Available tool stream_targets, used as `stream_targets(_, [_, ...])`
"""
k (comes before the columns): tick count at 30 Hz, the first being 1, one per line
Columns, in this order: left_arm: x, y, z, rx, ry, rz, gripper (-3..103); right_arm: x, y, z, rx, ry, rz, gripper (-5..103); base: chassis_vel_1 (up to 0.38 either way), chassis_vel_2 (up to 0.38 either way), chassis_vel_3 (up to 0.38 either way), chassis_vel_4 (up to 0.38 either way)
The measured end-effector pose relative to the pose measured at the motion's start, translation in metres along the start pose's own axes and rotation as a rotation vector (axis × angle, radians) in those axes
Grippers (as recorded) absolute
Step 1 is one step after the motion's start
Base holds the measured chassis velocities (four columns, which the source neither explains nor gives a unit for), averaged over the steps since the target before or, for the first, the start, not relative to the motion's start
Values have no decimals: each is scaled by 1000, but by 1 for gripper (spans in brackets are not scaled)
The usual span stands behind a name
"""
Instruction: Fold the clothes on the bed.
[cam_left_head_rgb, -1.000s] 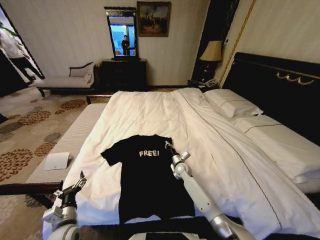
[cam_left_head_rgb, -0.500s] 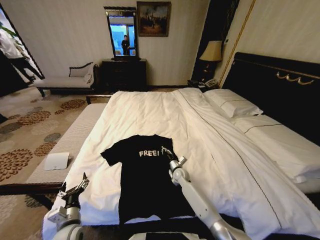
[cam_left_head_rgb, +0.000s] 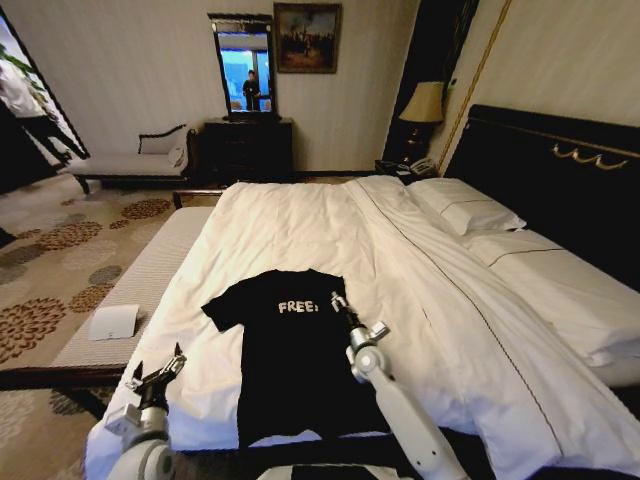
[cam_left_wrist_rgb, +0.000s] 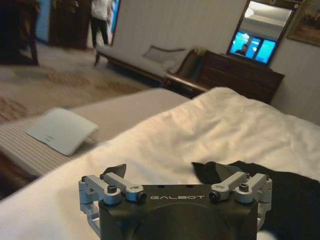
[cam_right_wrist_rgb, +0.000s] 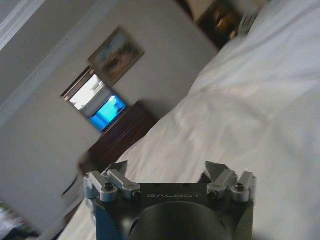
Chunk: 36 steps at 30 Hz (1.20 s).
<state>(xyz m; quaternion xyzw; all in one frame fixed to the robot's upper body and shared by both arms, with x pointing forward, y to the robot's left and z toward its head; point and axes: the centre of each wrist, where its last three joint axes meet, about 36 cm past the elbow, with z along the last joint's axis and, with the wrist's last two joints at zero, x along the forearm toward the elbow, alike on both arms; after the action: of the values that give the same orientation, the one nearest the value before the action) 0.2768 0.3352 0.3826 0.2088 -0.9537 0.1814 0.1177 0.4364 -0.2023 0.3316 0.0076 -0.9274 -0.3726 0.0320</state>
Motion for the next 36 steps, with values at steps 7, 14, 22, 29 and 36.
stream_targets(7, [-67,-13,-17,160,88,120,100,38,-11,-3,84,-84,67,100,0,0,0,0])
stream_targets(14, [-107,-4,-6,341,148,139,100,44,-3,10,89,-79,64,100,0,0,0,0])
stream_targets(22, [-151,-27,7,380,176,182,100,59,-9,14,89,-80,97,100,0,0,0,0])
stream_targets(29, [-177,-42,20,372,205,195,100,60,-10,16,98,-88,118,100,0,0,0,0])
stream_targets(36, [-193,-50,26,339,219,164,100,55,-15,13,112,-98,131,100,0,0,0,0])
